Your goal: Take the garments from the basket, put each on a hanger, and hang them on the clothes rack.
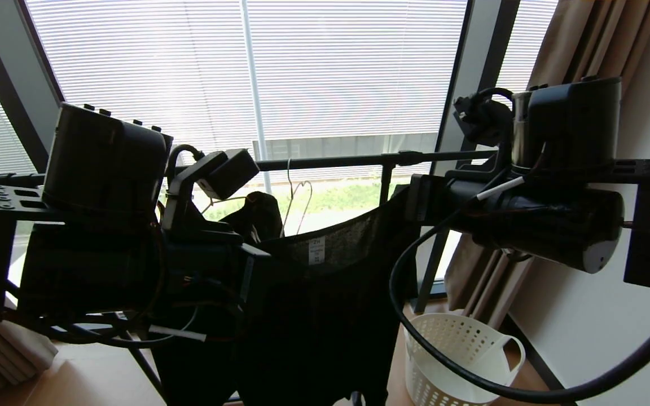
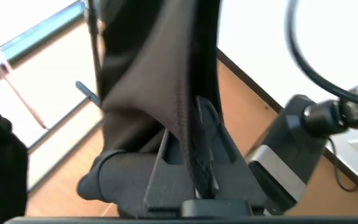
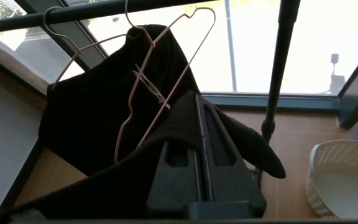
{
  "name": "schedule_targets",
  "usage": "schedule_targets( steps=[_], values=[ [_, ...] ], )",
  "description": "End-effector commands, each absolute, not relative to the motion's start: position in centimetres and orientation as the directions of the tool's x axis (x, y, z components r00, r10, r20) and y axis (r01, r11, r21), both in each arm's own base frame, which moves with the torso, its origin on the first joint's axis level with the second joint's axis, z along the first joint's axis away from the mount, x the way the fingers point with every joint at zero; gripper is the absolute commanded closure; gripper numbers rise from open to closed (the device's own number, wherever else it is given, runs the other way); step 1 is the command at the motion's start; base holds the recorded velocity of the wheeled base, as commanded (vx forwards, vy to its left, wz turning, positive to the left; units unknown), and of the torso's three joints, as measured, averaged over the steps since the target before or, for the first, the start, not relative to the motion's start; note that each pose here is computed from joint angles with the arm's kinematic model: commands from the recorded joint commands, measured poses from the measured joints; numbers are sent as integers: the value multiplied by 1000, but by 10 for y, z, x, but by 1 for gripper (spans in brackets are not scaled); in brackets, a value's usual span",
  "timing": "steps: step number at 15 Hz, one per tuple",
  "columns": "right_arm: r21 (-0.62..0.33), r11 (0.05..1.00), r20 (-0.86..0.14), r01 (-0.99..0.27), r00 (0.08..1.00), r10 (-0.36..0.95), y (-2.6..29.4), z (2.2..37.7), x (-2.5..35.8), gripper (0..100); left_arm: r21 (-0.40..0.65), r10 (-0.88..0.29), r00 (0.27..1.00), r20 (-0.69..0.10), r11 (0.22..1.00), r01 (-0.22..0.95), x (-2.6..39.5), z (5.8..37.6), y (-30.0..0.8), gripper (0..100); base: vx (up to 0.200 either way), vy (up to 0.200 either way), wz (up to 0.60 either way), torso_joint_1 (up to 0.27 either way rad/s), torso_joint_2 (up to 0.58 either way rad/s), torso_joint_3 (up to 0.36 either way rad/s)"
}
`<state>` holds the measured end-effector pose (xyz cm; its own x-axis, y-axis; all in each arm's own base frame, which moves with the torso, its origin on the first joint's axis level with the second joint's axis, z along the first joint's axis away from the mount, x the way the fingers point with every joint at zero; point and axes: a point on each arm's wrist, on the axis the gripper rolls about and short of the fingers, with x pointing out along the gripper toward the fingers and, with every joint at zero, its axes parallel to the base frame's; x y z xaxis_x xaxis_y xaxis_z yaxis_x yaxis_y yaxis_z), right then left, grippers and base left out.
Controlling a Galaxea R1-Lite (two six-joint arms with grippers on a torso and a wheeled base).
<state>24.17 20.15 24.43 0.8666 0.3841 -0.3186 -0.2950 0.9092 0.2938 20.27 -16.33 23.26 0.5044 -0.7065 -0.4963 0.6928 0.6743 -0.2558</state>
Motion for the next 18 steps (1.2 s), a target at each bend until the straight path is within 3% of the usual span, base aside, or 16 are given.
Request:
schedule_targets(
  steps=[1, 4, 12, 13, 18],
  values=[
    [290, 911, -314, -295, 869, 381, 185, 250, 219, 100, -245, -691, 537, -485, 696, 675, 229, 225, -171, 100, 0, 0, 0, 0, 0, 0],
    [253, 926, -381, -281, 851, 362, 187, 231, 211, 100, -231, -681, 572, -457, 712, 663, 254, 225, -183, 100, 0, 0, 0, 0, 0, 0],
    [209, 942, -470, -261, 818, 331, 182, 200, 205, 100, -219, -709, 589, -387, 691, 688, 258, 249, -192, 100, 0, 0, 0, 0, 0, 0],
    [203, 945, -481, -258, 814, 325, 181, 196, 204, 0, -217, -716, 588, -376, 686, 695, 257, 253, -194, 100, 0, 0, 0, 0, 0, 0],
    [123, 944, -517, -307, 792, 325, 175, 169, 198, 0, -202, -722, 594, -354, 679, 706, 252, 261, -203, 100, 0, 0, 0, 0, 0, 0]
  ],
)
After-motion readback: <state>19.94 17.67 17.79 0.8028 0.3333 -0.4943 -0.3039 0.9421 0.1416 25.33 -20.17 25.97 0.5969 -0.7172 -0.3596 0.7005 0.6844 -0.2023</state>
